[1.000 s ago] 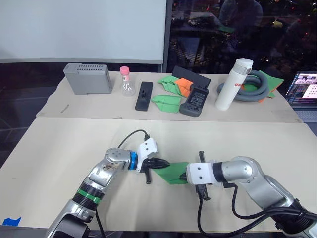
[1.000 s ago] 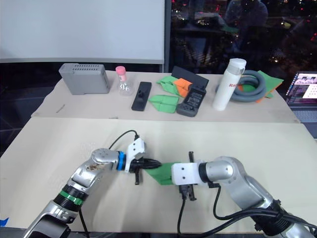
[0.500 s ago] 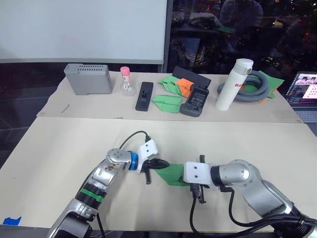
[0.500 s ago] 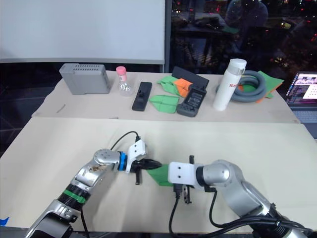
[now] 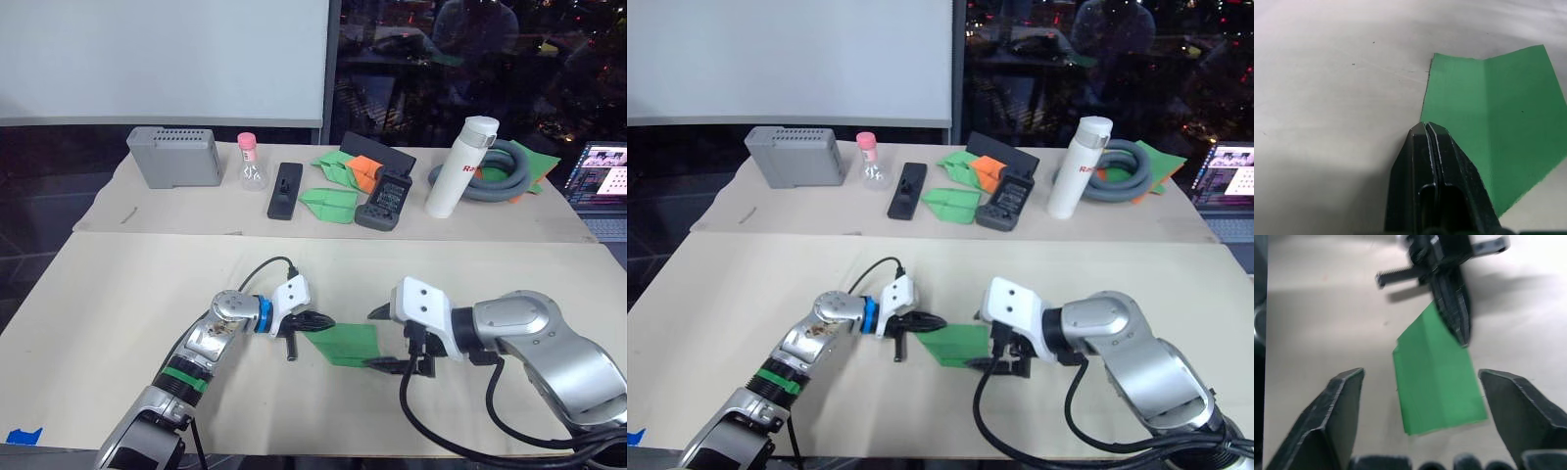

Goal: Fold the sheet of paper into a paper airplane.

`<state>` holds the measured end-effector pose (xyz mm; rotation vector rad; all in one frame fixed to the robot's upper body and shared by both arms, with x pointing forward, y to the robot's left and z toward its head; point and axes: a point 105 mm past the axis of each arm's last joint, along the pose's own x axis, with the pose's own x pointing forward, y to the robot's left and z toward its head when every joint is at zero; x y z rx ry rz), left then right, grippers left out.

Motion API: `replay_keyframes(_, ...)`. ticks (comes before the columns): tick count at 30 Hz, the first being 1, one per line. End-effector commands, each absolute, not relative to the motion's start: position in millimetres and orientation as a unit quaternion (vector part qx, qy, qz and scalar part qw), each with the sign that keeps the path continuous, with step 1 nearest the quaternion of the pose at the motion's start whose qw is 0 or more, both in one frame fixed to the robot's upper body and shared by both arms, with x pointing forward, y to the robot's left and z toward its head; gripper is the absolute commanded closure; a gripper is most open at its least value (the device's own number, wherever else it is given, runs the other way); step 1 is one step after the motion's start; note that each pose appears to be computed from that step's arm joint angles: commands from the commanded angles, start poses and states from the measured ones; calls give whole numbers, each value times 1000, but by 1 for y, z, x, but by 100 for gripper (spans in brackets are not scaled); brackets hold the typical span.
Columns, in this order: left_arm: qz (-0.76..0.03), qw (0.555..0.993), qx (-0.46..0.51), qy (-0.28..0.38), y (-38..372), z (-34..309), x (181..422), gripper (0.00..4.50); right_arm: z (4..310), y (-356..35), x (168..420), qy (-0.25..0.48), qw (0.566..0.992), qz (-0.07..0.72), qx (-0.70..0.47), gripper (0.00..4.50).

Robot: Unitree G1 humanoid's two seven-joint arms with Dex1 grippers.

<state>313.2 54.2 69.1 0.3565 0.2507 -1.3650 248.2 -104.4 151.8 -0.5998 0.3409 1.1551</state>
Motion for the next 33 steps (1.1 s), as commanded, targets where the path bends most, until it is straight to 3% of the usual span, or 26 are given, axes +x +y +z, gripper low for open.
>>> replay_keyframes(1,-622,749,172,149,60,52,309,450,156,-105,264,121,818,497,-263,103)
replay_keyframes(5,-617,753,171,148,62,52,307,450,135,-109,280,130,836,465,-261,234)
replay_keyframes(11,-605,764,167,149,68,52,303,450,100,-91,281,148,856,448,-210,442)
replay_keyframes(21,-605,770,157,125,73,75,292,450,61,-93,274,197,853,438,-204,447)
replay_keyframes(28,-596,763,183,170,78,53,292,450,70,-85,270,181,843,469,-192,447)
replay_keyframes(33,-591,765,185,177,75,45,298,450,99,-96,274,128,839,485,-210,447)
